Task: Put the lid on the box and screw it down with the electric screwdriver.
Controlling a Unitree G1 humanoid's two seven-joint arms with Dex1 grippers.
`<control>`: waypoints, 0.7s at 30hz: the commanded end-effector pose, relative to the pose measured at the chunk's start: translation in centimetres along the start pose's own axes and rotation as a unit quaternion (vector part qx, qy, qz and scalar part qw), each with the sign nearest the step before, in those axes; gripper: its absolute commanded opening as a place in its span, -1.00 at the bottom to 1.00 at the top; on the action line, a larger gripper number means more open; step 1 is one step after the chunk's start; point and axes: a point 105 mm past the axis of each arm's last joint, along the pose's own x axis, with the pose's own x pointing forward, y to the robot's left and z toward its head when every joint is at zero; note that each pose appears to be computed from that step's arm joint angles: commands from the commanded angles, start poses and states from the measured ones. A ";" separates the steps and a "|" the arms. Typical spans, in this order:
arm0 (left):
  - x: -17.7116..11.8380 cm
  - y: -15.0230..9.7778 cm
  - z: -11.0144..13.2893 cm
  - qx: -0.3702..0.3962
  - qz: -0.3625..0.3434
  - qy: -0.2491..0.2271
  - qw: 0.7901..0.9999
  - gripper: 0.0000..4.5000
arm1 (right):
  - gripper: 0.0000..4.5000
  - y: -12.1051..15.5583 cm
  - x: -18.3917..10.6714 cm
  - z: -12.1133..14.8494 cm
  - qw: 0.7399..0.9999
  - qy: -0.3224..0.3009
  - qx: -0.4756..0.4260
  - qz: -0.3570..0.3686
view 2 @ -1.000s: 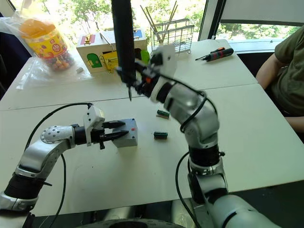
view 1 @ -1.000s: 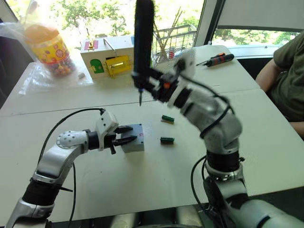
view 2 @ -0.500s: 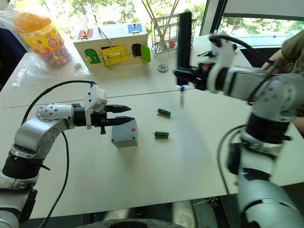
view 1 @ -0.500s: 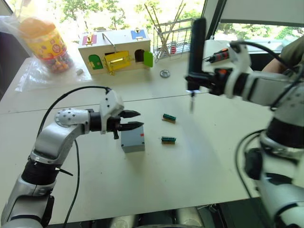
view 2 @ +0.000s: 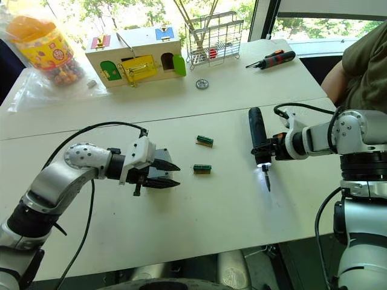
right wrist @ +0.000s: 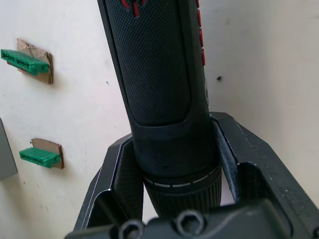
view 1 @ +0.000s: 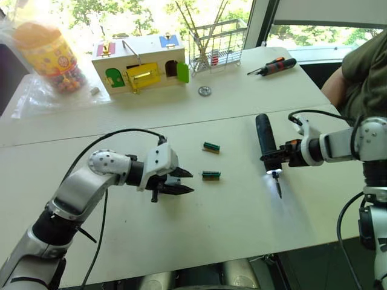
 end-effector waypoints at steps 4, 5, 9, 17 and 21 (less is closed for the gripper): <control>-0.1 0.3 0.5 -0.004 0.016 -0.016 1.000 -0.18 | 0.36 -0.1 -1.3 1.3 1.000 -0.018 -0.008 -0.018; -0.2 0.6 0.4 -0.006 0.023 -0.017 1.000 -0.18 | 0.55 -0.1 -1.3 1.4 1.000 -0.019 -0.011 -0.019; -1.1 1.5 0.8 -0.023 0.043 -0.042 0.998 -0.18 | 1.00 -0.2 -1.7 1.9 0.999 -0.033 -0.020 -0.033; -7.6 3.3 1.9 -0.145 0.130 -0.124 0.973 -0.18 | 1.00 5.9 -6.2 6.5 0.938 -0.260 -0.226 0.032; -10.6 2.3 -2.0 -0.211 0.185 -0.081 0.957 -0.18 | 1.00 8.7 -5.7 1.8 0.888 -0.314 -0.313 0.125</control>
